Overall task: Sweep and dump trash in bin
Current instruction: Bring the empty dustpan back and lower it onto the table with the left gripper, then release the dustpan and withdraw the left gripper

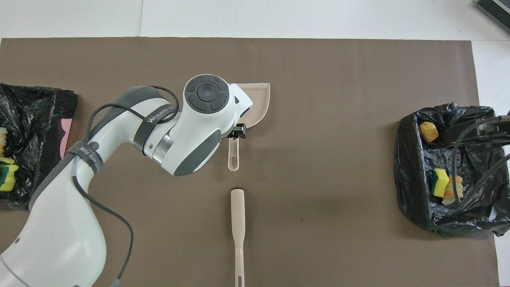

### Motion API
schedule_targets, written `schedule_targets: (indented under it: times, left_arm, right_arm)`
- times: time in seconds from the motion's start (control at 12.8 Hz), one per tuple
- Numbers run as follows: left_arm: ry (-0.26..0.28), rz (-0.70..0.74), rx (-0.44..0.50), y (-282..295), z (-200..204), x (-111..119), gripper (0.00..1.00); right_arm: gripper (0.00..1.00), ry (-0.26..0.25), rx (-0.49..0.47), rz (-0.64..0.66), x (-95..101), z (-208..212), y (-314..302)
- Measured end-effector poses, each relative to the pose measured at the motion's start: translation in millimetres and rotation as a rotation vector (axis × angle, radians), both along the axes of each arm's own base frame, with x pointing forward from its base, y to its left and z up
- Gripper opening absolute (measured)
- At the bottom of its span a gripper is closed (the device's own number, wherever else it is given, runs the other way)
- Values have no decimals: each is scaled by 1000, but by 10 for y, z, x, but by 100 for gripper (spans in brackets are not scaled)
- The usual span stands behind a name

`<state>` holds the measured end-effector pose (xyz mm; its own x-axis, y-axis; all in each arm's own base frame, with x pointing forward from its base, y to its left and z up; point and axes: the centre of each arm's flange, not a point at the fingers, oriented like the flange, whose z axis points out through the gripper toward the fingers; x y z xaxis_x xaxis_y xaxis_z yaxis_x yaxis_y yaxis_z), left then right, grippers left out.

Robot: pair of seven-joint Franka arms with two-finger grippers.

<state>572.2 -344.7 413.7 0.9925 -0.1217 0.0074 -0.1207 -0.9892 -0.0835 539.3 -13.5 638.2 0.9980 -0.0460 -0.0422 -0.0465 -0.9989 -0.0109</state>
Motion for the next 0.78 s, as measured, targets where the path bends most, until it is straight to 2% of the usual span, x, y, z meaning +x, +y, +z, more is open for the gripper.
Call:
schedule_targets:
  times: [0.16, 0.39, 0.78]
  left_arm:
    - [-22, -34, 41, 398, 406, 69, 100]
    - [-41, -64, 13, 1119, 1101, 107, 100]
    - [-74, -25, -57, 2147, 2048, -143, 100]
  right_arm:
    - [100, 0, 0, 0, 0, 0, 0]
    - [100, 0, 0, 0, 0, 0, 0]
    - [100, 0, 0, 0, 0, 0, 0]
